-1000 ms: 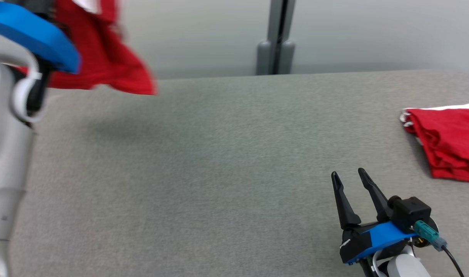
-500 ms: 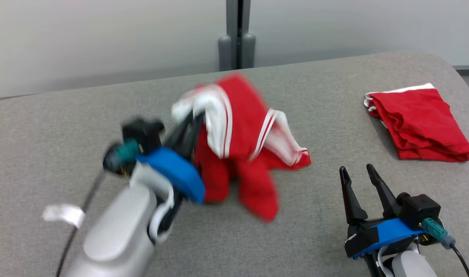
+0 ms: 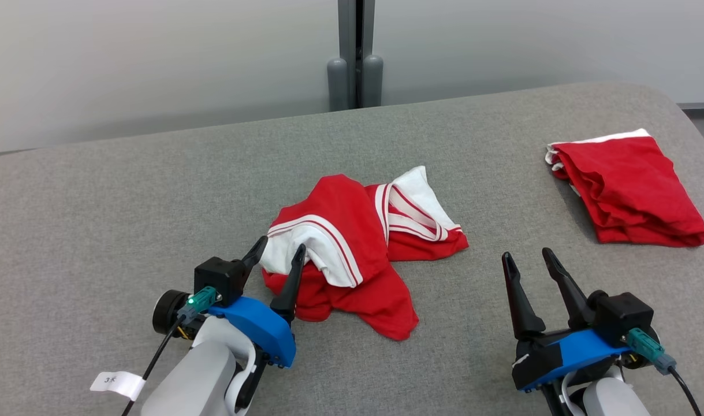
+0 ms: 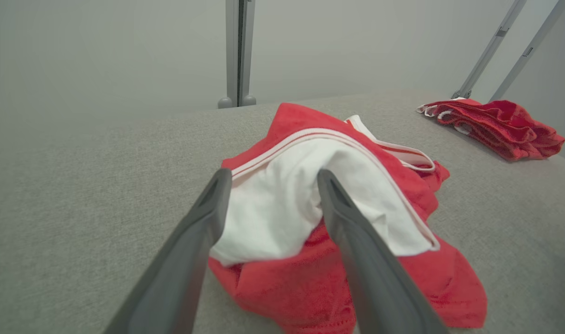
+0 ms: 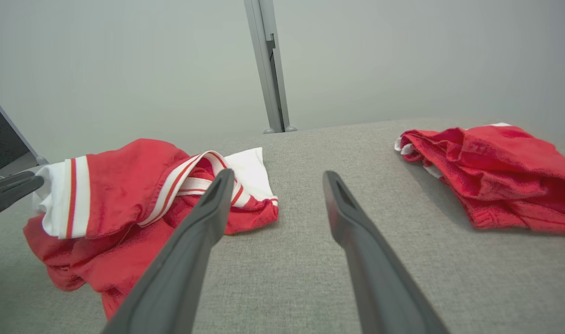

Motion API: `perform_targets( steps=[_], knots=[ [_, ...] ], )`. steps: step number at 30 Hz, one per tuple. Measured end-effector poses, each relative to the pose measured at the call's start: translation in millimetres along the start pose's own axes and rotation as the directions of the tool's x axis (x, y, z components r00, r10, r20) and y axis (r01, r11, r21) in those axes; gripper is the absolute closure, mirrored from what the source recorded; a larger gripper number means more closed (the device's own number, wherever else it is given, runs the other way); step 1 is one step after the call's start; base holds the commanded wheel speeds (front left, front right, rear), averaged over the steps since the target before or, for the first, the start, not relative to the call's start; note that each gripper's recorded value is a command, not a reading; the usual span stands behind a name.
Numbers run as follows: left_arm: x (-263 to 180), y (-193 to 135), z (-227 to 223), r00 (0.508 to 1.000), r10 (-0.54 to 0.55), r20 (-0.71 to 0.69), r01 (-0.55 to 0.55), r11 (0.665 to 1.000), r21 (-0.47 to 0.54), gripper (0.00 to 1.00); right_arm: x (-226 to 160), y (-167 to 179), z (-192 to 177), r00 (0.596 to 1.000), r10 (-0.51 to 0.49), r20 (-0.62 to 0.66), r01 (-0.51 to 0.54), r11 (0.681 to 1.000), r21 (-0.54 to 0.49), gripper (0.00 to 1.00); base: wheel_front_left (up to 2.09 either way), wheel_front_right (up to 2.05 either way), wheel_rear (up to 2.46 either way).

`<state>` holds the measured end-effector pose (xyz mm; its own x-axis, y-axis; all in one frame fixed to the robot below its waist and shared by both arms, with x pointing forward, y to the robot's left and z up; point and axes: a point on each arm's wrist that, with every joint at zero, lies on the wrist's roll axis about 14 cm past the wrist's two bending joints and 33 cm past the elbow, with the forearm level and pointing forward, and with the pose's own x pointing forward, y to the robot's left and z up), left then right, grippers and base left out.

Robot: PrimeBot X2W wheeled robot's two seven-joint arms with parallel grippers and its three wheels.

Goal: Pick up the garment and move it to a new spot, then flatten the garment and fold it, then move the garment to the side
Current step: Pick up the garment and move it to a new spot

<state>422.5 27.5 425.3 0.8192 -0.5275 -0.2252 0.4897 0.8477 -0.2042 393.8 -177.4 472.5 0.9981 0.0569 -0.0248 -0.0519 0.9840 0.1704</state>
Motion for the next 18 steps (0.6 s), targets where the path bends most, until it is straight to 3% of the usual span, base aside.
perform_targets(
  steps=[9,18],
  knots=[
    [-33.3,1.7,36.8,0.988,0.046,0.149,-0.049,0.999,0.014,0.0,-6.4,18.7,12.6,0.998,0.054,0.034,-0.054,0.998,-0.016,0.0,0.0,0.0,0.0],
    [-88.9,31.4,18.0,0.953,0.252,0.171,-0.24,0.967,-0.088,0.0,-17.4,30.6,5.3,0.996,0.087,0.015,-0.087,0.996,-0.021,0.0,0.0,0.0,0.0]
  ],
)
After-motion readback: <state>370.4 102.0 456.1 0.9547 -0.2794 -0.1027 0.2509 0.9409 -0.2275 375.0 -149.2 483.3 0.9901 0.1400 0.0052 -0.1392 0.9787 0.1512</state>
